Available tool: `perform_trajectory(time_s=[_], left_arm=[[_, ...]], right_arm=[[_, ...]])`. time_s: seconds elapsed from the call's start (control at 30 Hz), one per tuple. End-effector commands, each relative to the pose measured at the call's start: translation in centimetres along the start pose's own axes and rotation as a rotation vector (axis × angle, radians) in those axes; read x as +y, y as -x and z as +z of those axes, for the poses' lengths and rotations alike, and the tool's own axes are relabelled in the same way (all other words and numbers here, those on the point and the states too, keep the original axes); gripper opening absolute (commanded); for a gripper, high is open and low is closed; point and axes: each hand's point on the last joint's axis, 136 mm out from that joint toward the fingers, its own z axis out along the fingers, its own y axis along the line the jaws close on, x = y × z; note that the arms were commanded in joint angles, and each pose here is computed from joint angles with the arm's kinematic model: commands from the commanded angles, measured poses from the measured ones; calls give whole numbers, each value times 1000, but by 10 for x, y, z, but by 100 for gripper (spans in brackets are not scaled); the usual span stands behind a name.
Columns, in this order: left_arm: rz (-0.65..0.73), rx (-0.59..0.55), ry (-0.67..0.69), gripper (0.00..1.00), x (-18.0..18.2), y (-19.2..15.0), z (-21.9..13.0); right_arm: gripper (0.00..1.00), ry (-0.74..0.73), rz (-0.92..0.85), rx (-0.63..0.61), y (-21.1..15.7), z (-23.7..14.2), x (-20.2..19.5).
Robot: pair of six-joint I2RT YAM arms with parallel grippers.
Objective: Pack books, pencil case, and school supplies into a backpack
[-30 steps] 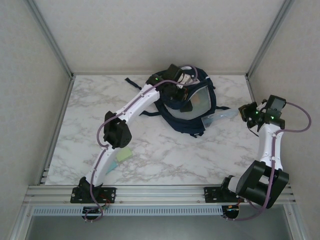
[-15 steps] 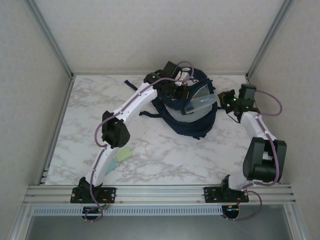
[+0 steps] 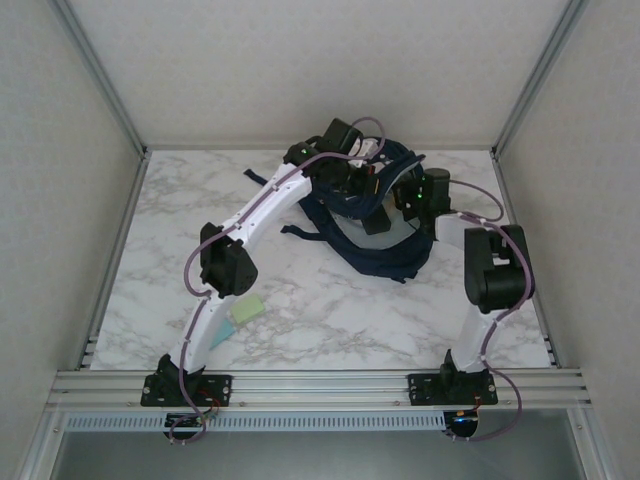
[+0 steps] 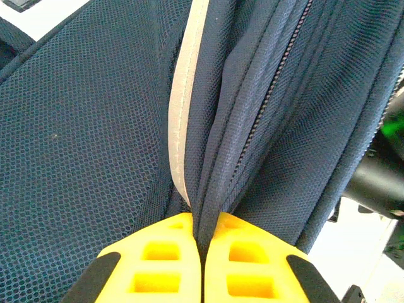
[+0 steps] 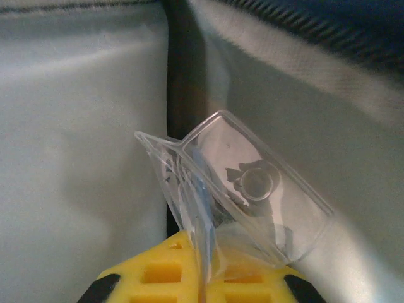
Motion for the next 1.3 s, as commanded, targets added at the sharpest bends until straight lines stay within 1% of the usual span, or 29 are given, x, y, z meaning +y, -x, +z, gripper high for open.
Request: perform_trajectory(time_s=[0.0,0.1,0.13,0.2,0.23,0.33,0.43,0.6,0.63,0.67,0.7,0.73,0.77,0.8,0.9,0.97,1.1,1.17,1.27], left_arm=[[66,-141,-124,0,-58,33,-65],[51,-144,-95,0,-48,34,-62],[42,-145,-85,0,-44,35,-61],[16,-147,-72,0,-35,36,-58],[0,-152,-68,0,-30,38,-57],[-24,-159,-59,0,-21,41,-54],[-24,-162,-46,0,-16,42,-50],[-35,-142,-21,0,-7,37,-41],[-41,-136,-24,6,-7,36,-40],[-43,-132,-25,16,-7,35,-40],[-50,-125,-26,29,-7,33,-41],[-53,-125,-28,44,-9,32,-44],[-60,-127,-30,55,-9,32,-47],[-65,-133,-39,63,-11,33,-52],[-99,-177,-39,73,3,39,-66],[-141,-225,-10,75,25,44,-76],[-280,-276,57,75,91,45,-84],[-356,-297,94,75,125,44,-82],[-473,-316,85,74,164,42,-72]], right_arm=[[13,105,12,-13,1,17,34],[36,94,26,32,-4,20,31],[45,68,19,38,-6,17,27],[61,12,-4,44,-9,5,19],[67,-19,-26,44,-11,-3,16],[76,-120,-98,47,-12,-31,6],[79,-227,-182,56,-10,-61,-4],[79,-370,-347,87,-15,-112,-20],[79,-388,-379,94,-17,-123,-21],[79,-401,-403,102,-20,-132,-23],[79,-415,-429,109,-24,-143,-24],[79,-428,-453,114,-27,-154,-25],[79,-435,-472,113,-29,-162,-24],[79,-448,-486,113,-32,-172,-26],[79,-448,-502,101,-41,-192,-27],[79,-435,-500,96,-46,-199,-28],[79,-387,-487,107,-58,-197,-31],[80,-370,-475,117,-62,-192,-34],[80,-353,-478,130,-69,-184,-36]])
